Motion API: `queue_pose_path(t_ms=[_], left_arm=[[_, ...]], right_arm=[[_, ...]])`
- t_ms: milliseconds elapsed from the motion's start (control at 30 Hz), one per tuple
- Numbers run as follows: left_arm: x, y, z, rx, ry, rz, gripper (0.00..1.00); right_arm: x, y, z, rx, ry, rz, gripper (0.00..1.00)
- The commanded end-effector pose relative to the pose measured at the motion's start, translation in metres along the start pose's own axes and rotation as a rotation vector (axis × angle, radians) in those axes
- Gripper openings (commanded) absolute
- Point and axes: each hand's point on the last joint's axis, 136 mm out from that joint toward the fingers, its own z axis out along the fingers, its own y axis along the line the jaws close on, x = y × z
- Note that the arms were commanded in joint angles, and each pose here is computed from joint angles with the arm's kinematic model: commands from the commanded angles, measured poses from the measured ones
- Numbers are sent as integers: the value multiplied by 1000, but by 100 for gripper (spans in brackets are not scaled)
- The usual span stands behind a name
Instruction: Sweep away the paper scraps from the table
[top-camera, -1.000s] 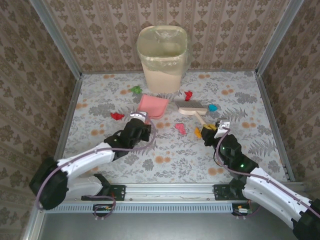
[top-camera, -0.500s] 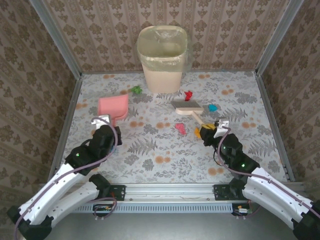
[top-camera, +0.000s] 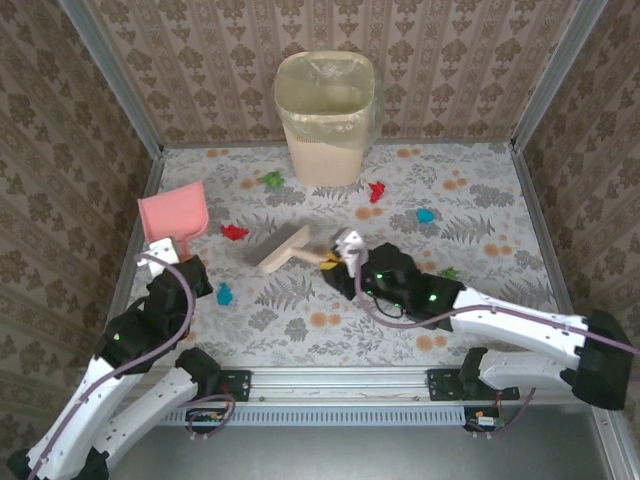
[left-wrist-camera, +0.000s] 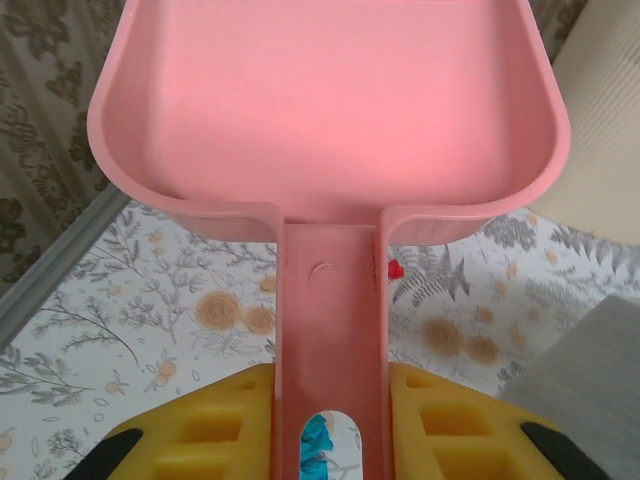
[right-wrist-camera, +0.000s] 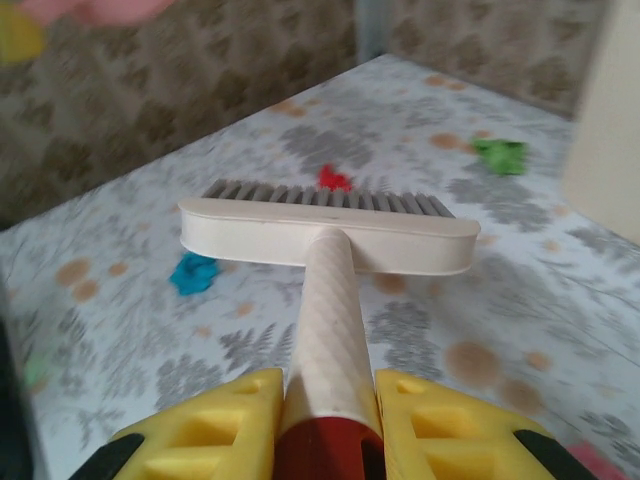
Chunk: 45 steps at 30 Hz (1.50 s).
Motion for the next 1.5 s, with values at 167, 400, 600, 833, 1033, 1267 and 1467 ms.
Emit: queue_pose_path(t_ms=[167, 400, 600, 833, 1033, 1267, 1467], left_arm=[[17, 25, 1, -60, -26, -75, 0], [21, 36, 0, -79, -51, -80, 0], [30, 39, 4, -72, -67, -97, 0], [35, 43, 5, -60, -83, -116, 0], [37, 40, 6, -43, -81, -121, 0], [41, 24, 11, 23, -68, -100, 0], [43, 8, 16, 83, -47, -71, 0]], right_arm=[[-17, 76, 55, -185, 29, -189, 0], [-5, 114, 98, -255, 99, -257, 0], [27, 108, 119, -216, 208, -302, 0], [65, 59, 103, -39, 310, -398, 0], [85, -9, 73, 142, 350, -394, 0], [91, -74, 49, 283, 340, -266, 0], [82, -96, 44, 321, 290, -166, 0]])
